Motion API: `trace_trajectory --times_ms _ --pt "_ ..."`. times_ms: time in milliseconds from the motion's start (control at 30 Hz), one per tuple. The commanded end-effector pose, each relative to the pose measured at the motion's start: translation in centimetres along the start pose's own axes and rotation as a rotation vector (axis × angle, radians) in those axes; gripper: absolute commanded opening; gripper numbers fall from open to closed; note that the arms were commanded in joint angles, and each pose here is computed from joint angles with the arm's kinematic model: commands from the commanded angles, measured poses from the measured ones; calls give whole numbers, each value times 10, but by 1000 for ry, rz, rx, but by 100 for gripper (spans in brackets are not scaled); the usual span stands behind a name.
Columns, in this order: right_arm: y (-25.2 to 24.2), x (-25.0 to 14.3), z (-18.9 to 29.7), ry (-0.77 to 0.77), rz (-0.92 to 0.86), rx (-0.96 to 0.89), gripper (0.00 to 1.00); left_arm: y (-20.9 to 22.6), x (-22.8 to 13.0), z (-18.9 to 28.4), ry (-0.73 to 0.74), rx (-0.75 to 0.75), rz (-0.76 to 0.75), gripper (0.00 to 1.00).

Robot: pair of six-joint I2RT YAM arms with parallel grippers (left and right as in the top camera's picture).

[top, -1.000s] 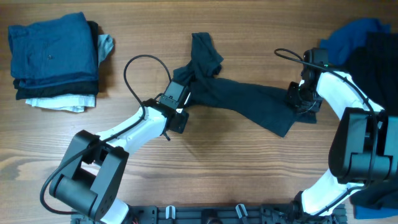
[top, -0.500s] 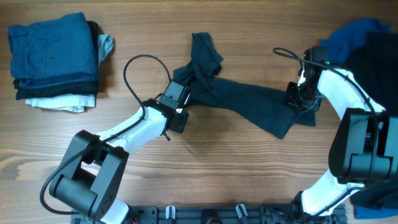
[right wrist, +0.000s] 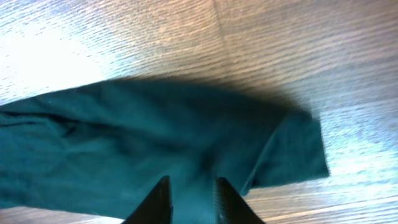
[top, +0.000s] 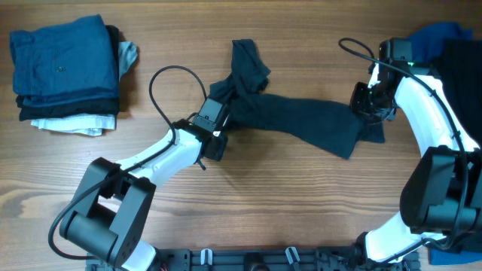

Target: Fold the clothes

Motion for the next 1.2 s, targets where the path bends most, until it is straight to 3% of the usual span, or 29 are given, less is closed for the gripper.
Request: trace_trajectory --times_ms 0,200,400,633,700,800,933,1000,1067,1167 --pt "2 -7 5 25 0 29 50 -1 -19 -10 73 -10 2 25" --pt "-4 8 -1 -49 63 -22 56 -1 -19 -10 75 -10 2 27" --pt "-10 9 -13 -84 82 -62 36 0 -21 -10 84 -8 0 31" --pt "-12 1 -38 -110 91 -61 34 0 -21 -10 84 -8 0 33" --pt "-13 -3 -44 -109 90 -61 36 0 -21 -10 84 -8 0 33" --pt "-14 -8 -53 -118 101 -61 50 0 -21 -10 84 -8 0 33" --pt "-13 -9 -60 -138 106 -53 58 0 -21 -10 83 -8 1 33" --pt "-9 -9 -60 -141 110 -19 57 0 -21 -10 83 -8 1 34" --pt "-5 -8 -60 -146 113 6 47 0 -21 -10 83 -8 1 34" --pt "-5 -8 -60 -144 110 6 39 0 -21 -10 83 -8 1 34"
Point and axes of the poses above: each gripper's point midway between its finger pads, its own z axis back along the fingers, its own y axis along the line the jaws close on, x = y × z, the point moved 4 cm from there along z, back along the fingers, and after that the axes turned 6 degrees about z, right-handed, at the moved point
